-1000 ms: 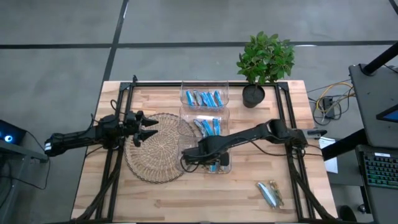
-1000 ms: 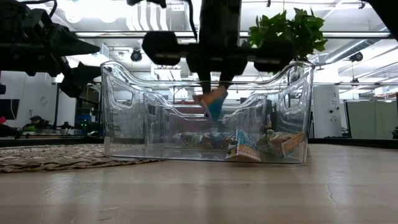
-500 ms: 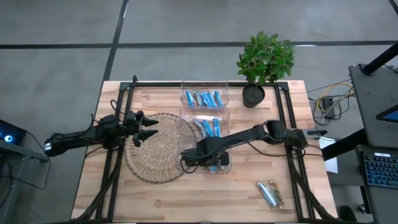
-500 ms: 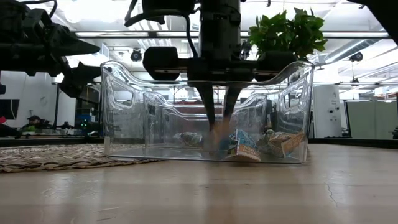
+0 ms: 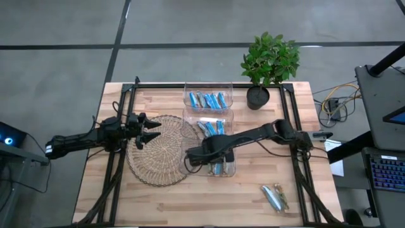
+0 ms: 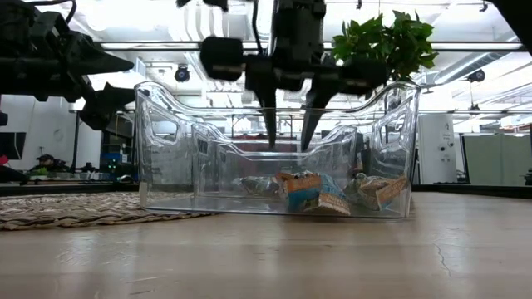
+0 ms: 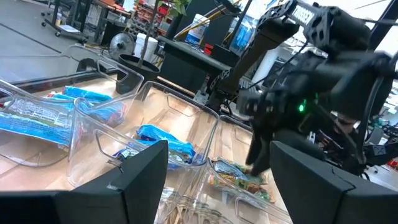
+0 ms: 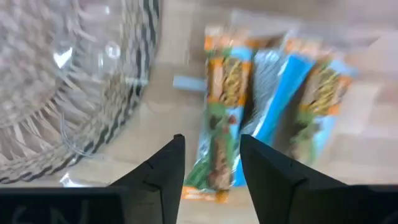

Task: Pick and place Granola Bars by type
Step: Put the yellow granola bar into the bottom transparent bin

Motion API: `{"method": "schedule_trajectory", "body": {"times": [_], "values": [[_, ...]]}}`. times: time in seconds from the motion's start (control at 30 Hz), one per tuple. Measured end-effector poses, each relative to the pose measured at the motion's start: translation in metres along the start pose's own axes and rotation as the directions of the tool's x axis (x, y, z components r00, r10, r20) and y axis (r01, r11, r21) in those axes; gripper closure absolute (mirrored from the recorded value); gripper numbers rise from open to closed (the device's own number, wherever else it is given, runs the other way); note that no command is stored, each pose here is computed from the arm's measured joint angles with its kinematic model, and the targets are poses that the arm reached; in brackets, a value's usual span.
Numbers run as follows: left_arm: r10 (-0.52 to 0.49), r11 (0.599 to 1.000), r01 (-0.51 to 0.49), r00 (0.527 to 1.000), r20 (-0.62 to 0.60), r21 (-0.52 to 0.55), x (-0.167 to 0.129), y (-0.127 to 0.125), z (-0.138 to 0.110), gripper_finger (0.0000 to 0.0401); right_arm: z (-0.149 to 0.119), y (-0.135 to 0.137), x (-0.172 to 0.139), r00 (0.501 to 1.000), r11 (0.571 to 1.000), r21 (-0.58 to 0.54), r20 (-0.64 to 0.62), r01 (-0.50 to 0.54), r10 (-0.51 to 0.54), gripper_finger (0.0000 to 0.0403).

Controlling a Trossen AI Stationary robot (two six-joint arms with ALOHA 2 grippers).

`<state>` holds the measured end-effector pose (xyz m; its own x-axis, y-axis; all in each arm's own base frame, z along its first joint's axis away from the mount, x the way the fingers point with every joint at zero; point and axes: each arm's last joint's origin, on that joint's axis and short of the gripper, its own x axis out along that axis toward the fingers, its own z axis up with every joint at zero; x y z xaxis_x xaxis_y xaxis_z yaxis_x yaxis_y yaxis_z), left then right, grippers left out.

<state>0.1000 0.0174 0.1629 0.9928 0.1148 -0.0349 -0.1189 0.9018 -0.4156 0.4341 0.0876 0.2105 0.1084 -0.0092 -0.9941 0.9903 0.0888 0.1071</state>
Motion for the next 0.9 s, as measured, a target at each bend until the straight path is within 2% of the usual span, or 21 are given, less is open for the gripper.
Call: {"method": "schedule_trajectory", "body": {"times": [0.17, 0.4, 0.57, 0.9], "values": [[0.0, 1.0, 0.0, 1.0, 0.0, 0.0, 0.0, 0.0, 0.0, 0.014, 0.004, -0.013, -0.029, 0.996, 0.997, -0.078, 0.088, 0.012, -0.005, 0.0242], [0.0, 1.0, 0.0, 1.0, 0.0, 0.0, 0.0, 0.0, 0.0, 0.014, -0.011, -0.033, -0.069, 0.995, 0.971, -0.238, 0.097, -0.002, 0.026, 0.0206], [0.0, 1.0, 0.0, 1.0, 0.0, 0.0, 0.0, 0.0, 0.0, 0.014, -0.039, -0.055, -0.091, 0.995, 0.956, -0.293, 0.098, 0.021, 0.009, 0.018], [-0.001, 1.0, 0.001, 1.0, 0.0, 0.0, 0.0, 0.0, 0.0, 0.014, -0.122, -0.118, -0.108, 0.998, 0.91, -0.414, 0.068, 0.03, -0.002, 0.0142]]}}
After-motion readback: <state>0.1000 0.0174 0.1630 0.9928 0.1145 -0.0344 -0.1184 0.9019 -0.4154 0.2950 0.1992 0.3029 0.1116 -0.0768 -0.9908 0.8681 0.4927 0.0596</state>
